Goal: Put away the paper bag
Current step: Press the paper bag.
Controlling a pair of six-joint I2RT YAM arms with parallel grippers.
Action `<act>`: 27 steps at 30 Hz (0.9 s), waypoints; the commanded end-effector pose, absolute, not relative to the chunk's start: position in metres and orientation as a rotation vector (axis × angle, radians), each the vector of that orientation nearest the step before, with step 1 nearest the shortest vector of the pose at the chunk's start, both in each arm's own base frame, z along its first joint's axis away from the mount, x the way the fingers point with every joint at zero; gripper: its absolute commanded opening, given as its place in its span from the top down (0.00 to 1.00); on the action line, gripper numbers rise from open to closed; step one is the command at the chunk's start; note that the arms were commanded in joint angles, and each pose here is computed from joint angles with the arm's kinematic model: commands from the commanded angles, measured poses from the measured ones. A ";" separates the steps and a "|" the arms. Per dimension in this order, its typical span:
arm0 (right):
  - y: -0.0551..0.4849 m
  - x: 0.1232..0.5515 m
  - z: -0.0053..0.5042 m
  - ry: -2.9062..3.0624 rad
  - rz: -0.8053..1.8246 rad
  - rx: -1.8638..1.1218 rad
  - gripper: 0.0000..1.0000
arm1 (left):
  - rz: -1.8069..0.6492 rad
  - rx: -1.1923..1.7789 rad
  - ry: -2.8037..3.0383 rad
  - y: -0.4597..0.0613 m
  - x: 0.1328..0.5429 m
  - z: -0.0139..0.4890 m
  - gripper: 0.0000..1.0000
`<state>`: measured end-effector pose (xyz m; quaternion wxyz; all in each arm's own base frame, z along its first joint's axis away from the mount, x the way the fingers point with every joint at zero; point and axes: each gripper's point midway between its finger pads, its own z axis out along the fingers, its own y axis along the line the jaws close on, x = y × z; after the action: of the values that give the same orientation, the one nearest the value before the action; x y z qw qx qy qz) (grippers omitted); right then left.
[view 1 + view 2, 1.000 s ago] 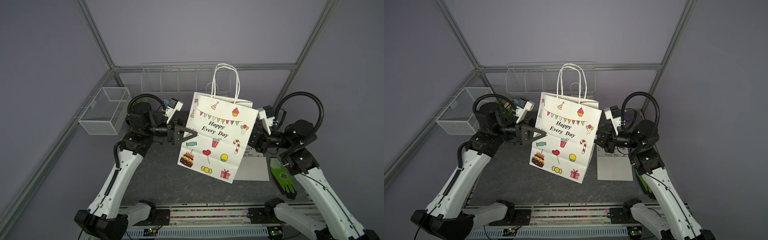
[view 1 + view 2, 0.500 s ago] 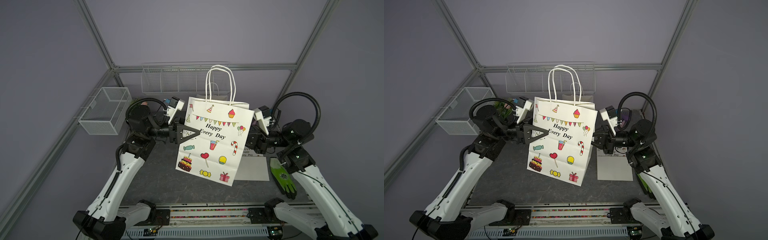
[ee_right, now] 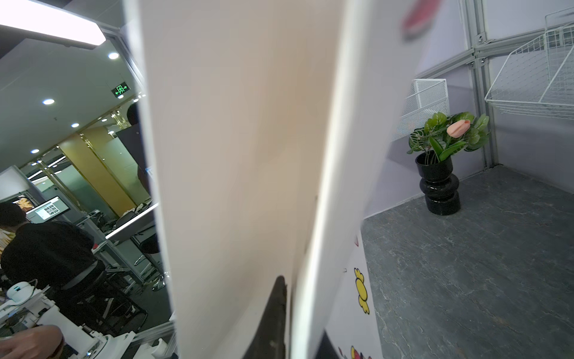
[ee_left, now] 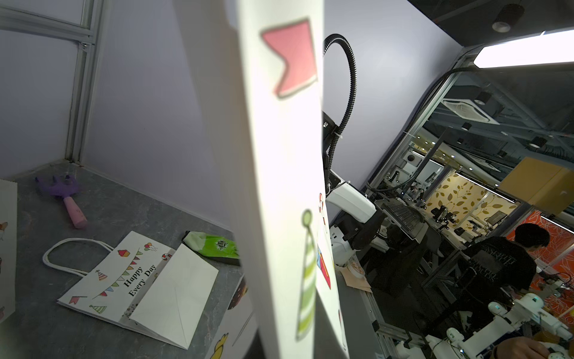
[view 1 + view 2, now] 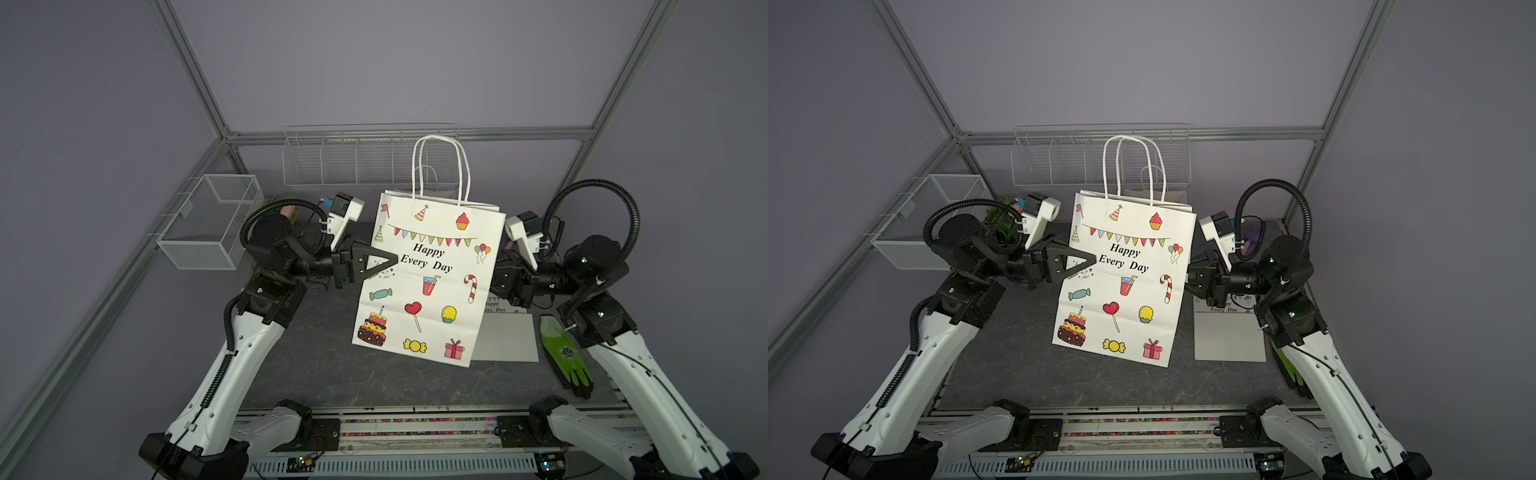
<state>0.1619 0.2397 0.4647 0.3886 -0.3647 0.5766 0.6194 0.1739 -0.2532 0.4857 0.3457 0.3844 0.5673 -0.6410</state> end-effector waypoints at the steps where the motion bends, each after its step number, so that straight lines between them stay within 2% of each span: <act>1: 0.236 0.153 0.477 1.420 1.530 -0.939 0.78 | -1.658 0.982 1.485 -0.254 0.177 0.483 0.94; 4: 0.233 0.153 0.480 1.422 1.491 -0.920 0.64 | -1.656 0.971 1.492 -0.254 0.179 0.482 1.00; 9: 0.225 0.146 0.490 1.399 1.419 -0.890 0.47 | -1.652 0.966 1.489 -0.254 0.180 0.485 1.00; 14: 0.214 0.140 0.495 1.384 1.334 -0.856 0.21 | -1.665 0.948 1.493 -0.253 0.183 0.489 1.00; 17: 0.214 0.136 0.488 1.399 1.337 -0.882 0.09 | -1.676 0.940 1.461 -0.251 0.180 0.499 1.00; 22: 0.219 0.137 0.465 1.466 1.379 -0.925 0.07 | -1.705 0.928 1.423 -0.249 0.176 0.516 1.00; 27: 0.211 0.148 0.449 1.510 1.290 -0.843 0.07 | -1.706 0.933 1.405 -0.247 0.172 0.522 1.00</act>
<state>0.1448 0.2165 0.4590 0.4569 -0.3519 0.6061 0.5477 0.1771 -0.2515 0.5051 0.3490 0.3612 0.5595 -0.6593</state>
